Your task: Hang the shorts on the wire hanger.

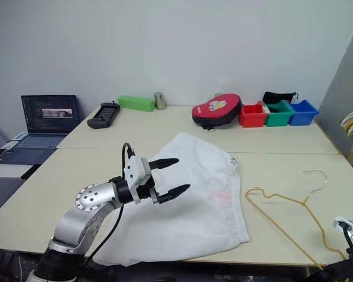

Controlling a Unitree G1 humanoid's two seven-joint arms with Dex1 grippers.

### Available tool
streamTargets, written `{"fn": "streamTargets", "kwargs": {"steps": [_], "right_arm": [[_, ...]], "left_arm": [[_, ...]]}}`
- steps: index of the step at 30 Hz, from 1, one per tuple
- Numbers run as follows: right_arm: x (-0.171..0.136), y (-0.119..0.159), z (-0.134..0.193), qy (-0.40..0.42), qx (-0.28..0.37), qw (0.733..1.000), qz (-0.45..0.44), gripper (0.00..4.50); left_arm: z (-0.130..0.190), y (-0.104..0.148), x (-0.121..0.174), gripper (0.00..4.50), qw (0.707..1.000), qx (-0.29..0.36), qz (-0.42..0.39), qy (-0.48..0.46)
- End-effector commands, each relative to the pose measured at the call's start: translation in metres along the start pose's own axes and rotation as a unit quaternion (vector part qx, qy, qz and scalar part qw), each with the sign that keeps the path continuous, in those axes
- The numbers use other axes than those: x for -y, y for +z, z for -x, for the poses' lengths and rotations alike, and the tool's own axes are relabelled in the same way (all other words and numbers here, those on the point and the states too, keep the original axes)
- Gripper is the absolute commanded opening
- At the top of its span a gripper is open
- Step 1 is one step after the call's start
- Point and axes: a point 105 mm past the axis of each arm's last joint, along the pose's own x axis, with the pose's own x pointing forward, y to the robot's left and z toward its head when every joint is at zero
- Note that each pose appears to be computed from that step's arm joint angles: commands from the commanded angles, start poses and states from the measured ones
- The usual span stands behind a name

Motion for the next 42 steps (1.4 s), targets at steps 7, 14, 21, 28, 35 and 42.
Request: {"fn": "streamTargets", "kwargs": {"steps": [7,14,21,28,35,42], "right_arm": [[-0.041,0.016,-0.017,0.072,0.03,0.996,0.041,0.0],[-0.021,0.011,-0.013,0.032,0.04,0.999,0.009,0.0],[-0.023,0.002,-0.011,0.054,0.03,0.997,-0.055,0.0],[-0.038,-0.001,-0.021,0.083,0.004,0.995,-0.06,0.0],[-0.05,0.004,-0.029,0.111,0.008,0.993,-0.042,0.0],[-0.065,0.022,-0.028,0.142,0.034,0.989,-0.007,0.0]], "left_arm": [[0.01,-0.003,0.004,4.48,0.999,-0.007,-0.031,-0.009],[0.01,-0.004,0.001,4.48,0.999,-0.009,-0.036,-0.007],[0.011,-0.003,0.0,4.48,0.999,-0.009,-0.039,-0.008],[0.012,-0.002,-0.001,4.48,0.999,-0.01,-0.042,-0.008],[0.011,-0.002,0.0,4.48,0.999,-0.01,-0.046,-0.008],[0.01,-0.003,0.0,4.48,0.999,-0.009,-0.047,-0.01]]}}
